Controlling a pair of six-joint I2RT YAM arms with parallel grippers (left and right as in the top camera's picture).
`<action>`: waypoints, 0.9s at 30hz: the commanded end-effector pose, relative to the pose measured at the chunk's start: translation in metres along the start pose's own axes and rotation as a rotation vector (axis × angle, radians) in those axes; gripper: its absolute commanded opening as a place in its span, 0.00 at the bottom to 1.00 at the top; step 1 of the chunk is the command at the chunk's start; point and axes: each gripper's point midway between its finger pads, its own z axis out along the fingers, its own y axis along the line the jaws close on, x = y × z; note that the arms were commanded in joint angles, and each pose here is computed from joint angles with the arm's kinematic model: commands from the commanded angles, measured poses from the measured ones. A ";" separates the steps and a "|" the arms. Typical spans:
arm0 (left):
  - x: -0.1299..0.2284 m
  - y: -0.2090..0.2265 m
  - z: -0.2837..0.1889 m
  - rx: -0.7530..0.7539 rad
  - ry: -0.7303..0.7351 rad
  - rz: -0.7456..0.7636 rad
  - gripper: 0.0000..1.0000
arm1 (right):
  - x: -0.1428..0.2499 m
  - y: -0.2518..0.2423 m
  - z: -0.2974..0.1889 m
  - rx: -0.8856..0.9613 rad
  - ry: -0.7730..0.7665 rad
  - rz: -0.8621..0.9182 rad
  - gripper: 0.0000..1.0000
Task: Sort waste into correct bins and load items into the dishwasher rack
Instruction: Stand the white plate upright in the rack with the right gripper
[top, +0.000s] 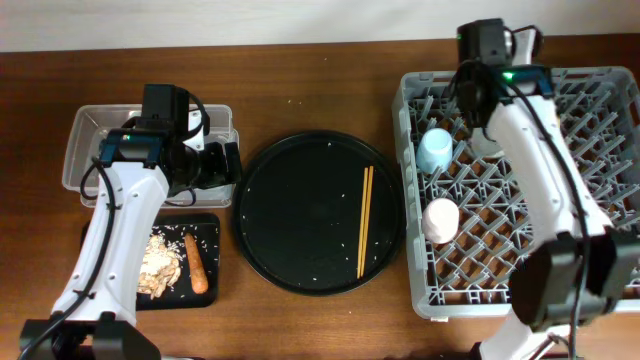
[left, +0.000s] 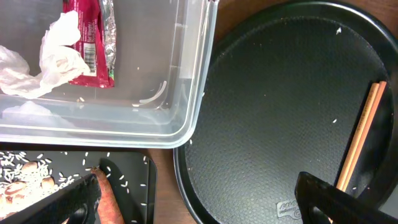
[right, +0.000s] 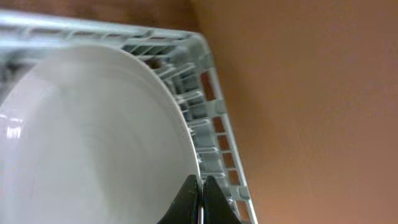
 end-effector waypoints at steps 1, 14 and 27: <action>-0.001 0.000 0.000 -0.002 -0.003 0.011 0.99 | -0.006 0.041 0.004 -0.109 -0.018 -0.177 0.04; -0.001 0.000 0.000 -0.002 -0.003 0.011 0.99 | -0.007 0.045 -0.005 -0.152 -0.034 -0.183 0.70; -0.001 0.000 0.000 -0.002 -0.003 0.011 0.99 | 0.059 0.086 -0.185 -1.250 0.079 -0.028 0.47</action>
